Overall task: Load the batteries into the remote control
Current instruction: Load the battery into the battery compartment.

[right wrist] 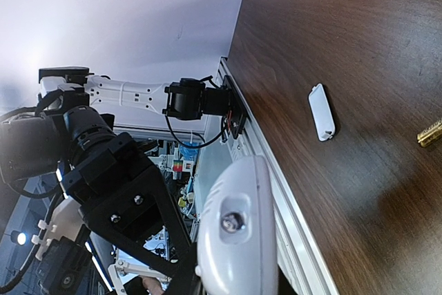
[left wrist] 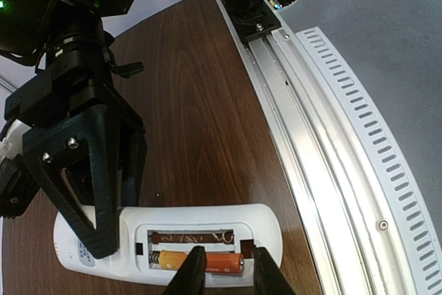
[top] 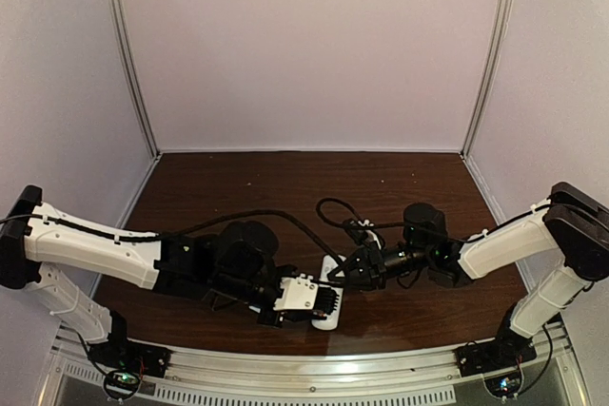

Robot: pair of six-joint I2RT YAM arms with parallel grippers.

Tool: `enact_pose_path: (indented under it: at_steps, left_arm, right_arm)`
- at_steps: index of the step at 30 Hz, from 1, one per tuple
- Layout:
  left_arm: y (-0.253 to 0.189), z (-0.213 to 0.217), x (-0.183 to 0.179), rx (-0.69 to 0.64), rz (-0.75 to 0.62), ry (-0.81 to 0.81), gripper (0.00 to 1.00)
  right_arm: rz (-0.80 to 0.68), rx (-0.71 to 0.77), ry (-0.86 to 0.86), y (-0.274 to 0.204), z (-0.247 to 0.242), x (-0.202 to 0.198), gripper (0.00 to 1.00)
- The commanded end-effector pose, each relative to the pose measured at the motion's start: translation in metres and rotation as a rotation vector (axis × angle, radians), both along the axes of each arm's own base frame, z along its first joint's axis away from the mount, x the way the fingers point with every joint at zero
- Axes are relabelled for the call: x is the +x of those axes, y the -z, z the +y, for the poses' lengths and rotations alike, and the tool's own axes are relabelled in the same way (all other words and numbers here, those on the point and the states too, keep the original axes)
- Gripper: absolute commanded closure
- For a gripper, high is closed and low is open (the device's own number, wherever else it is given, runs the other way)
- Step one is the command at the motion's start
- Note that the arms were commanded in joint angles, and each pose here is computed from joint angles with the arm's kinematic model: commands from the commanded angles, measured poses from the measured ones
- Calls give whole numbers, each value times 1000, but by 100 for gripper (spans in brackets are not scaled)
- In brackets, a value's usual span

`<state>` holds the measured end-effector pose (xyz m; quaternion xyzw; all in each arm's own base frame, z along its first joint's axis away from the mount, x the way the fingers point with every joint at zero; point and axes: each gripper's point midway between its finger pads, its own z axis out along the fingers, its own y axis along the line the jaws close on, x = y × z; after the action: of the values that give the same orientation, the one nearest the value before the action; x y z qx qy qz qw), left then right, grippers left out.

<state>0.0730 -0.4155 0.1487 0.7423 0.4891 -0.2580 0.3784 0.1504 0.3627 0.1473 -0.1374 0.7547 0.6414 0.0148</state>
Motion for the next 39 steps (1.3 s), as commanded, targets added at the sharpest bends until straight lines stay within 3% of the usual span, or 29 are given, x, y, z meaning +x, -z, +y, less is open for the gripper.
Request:
enact_pose_path:
  at_steps: [1, 23, 39]
  left_arm:
    - [-7, -9, 0, -22, 7, 2, 73]
    - [26, 0, 16, 84, 55, -83, 88]
    - [36, 9, 30, 102, 62, -125, 89]
  right_arm:
    - [-35, 43, -21, -13, 7, -1, 100]
    - [-62, 87, -38, -28, 7, -6, 100]
    - [-59, 183, -106, -51, 9, -22, 100]
